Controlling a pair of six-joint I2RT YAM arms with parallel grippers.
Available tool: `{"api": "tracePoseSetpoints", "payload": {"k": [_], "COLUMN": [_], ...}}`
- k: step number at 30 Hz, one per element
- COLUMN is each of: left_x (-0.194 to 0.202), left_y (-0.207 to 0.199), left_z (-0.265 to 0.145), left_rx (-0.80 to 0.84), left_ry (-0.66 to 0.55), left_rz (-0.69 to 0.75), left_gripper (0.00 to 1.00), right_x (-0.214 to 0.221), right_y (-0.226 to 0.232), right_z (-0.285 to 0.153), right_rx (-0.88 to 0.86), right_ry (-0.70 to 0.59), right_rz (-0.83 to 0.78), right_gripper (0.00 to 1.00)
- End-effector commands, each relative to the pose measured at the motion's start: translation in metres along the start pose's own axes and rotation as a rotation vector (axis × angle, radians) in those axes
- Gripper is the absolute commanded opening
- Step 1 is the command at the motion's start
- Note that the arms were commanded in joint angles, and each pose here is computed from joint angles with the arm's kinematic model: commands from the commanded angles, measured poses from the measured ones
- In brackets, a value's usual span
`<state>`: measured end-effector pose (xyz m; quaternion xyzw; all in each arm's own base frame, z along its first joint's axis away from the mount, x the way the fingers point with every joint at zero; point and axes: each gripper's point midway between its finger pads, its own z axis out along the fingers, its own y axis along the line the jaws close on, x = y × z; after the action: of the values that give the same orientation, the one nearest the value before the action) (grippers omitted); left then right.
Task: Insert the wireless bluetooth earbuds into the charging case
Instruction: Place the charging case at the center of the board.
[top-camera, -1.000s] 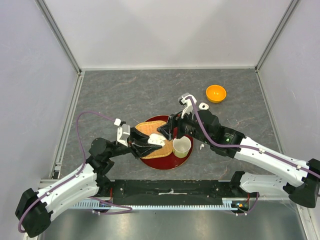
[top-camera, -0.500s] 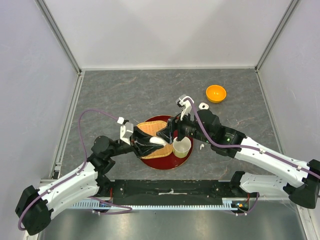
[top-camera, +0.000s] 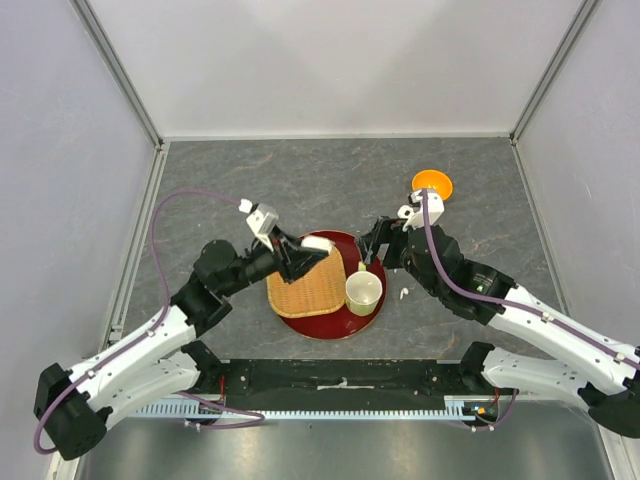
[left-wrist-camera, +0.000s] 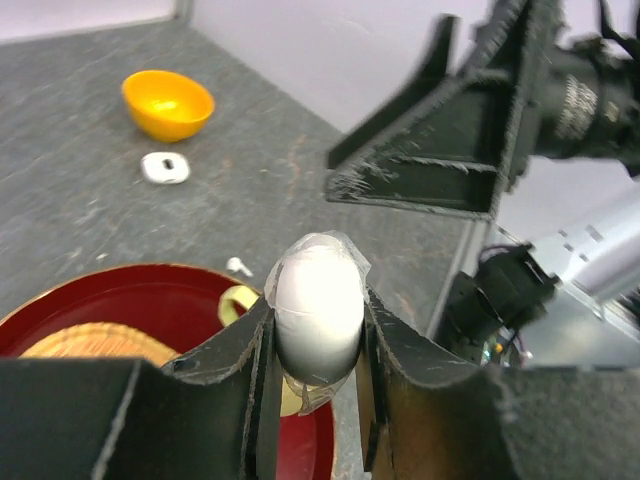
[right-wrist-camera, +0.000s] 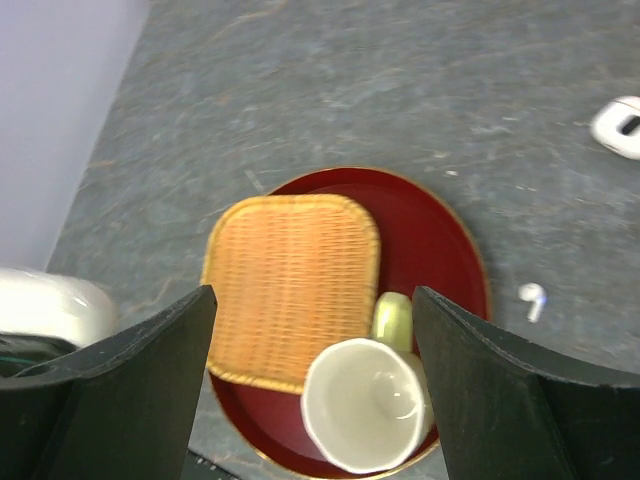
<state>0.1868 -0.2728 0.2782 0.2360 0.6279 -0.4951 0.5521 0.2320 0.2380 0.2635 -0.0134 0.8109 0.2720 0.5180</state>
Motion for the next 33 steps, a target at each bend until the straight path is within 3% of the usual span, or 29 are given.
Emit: {"api": "tracePoseSetpoints", "payload": {"k": [1, 2, 8, 11, 15, 21, 33], "left_x": [-0.002, -0.017, -0.007, -0.012, 0.023, 0.04, 0.096], "left_y": [0.055, 0.064, 0.13, 0.153, 0.192, 0.232, 0.307], "left_z": [0.01, 0.014, 0.032, 0.043, 0.062, 0.08, 0.085], "left_rx": [-0.309, -0.335, -0.372, -0.359, -0.39, -0.414, -0.624], "left_ry": [0.102, 0.088, 0.184, 0.202, 0.321, 0.343, 0.433], "left_rz": [-0.072, -0.08, -0.308, -0.355, -0.436, -0.528, -0.678], "left_gripper": [0.02, 0.02, 0.02, 0.02, 0.03, 0.07, 0.12], "right_x": [0.004, 0.003, -0.002, -0.005, -0.004, -0.002, 0.001], "right_y": [-0.042, -0.044, -0.054, -0.057, -0.059, -0.062, -0.066], "right_z": [0.002, 0.001, -0.003, -0.007, -0.009, -0.008, 0.002], "right_rx": [0.144, 0.143, 0.136, 0.135, 0.137, 0.144, 0.162], "right_ry": [0.007, 0.007, 0.012, 0.012, 0.02, 0.034, 0.063], "right_rz": [0.072, 0.078, 0.084, 0.077, 0.065, 0.054, 0.01], "right_gripper": [0.86, 0.86, 0.86, 0.86, 0.86, 0.87, 0.87]}}
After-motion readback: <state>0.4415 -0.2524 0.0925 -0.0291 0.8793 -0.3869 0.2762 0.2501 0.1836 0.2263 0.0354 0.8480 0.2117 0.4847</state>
